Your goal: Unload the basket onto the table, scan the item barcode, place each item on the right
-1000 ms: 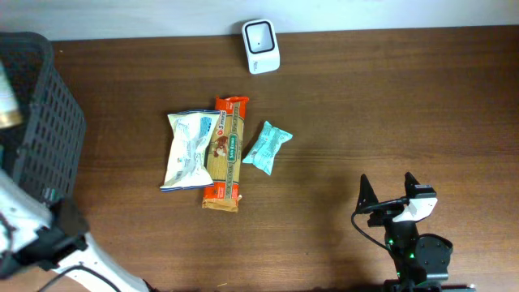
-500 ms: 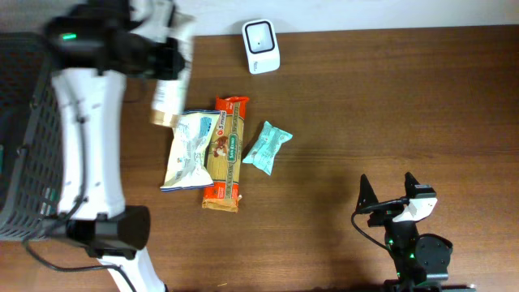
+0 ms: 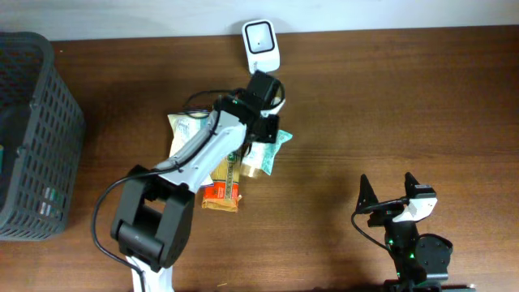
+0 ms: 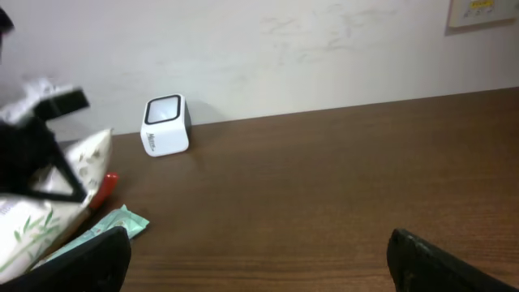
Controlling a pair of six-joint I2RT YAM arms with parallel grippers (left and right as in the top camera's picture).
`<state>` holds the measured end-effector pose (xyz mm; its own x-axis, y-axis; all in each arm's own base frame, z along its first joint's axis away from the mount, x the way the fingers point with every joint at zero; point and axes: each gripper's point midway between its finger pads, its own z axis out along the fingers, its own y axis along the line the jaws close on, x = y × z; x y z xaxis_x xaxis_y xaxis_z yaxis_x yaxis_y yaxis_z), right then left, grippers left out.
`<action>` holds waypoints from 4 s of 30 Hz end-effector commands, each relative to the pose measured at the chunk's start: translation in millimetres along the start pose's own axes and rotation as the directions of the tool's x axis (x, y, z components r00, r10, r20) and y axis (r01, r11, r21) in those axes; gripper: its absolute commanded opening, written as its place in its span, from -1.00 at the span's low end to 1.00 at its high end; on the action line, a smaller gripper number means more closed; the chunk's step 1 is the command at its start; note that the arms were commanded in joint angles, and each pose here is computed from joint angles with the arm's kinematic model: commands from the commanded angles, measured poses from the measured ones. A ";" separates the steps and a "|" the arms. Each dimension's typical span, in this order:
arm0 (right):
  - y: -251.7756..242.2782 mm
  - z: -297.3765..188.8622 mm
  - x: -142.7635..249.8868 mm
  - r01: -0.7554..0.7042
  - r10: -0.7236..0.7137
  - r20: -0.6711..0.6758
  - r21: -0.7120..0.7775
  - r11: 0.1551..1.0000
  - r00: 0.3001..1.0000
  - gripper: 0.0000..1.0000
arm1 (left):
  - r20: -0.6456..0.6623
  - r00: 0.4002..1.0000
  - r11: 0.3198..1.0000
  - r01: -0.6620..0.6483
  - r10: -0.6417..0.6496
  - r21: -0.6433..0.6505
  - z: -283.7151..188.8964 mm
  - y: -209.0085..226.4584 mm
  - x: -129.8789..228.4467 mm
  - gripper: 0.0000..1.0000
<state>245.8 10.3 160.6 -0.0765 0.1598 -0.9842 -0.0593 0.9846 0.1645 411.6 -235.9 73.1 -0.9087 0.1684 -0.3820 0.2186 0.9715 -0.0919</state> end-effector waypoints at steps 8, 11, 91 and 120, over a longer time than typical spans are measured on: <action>-1.9 0.1 2.3 -0.008 0.008 -0.002 0.006 1.000 1.000 0.97 | 0.126 0.990 0.978 0.088 -0.065 -0.191 2.0 35.3 -7.3 0.94; -1.9 0.1 2.3 -0.008 0.008 -0.002 0.006 1.000 1.000 0.97 | 0.162 0.986 0.980 0.001 0.032 -0.200 -53.5 38.5 -42.1 0.98; -1.9 0.1 2.3 -0.008 0.008 -0.002 0.006 1.000 1.000 0.97 | 0.413 0.891 0.921 0.308 -0.191 -0.239 -363.8 296.7 -61.1 -1.00; -1.9 0.1 2.3 -0.008 0.008 -0.002 0.006 1.000 1.000 0.97 | -0.178 0.962 0.950 -0.152 0.206 0.273 -44.1 -10.9 17.6 -1.00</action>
<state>245.8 10.3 160.6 -0.0764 0.1591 -0.9843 -0.0594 0.9847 0.1638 377.8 -217.6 97.9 -0.9056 0.3871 -0.1735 0.4196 0.8775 -0.2323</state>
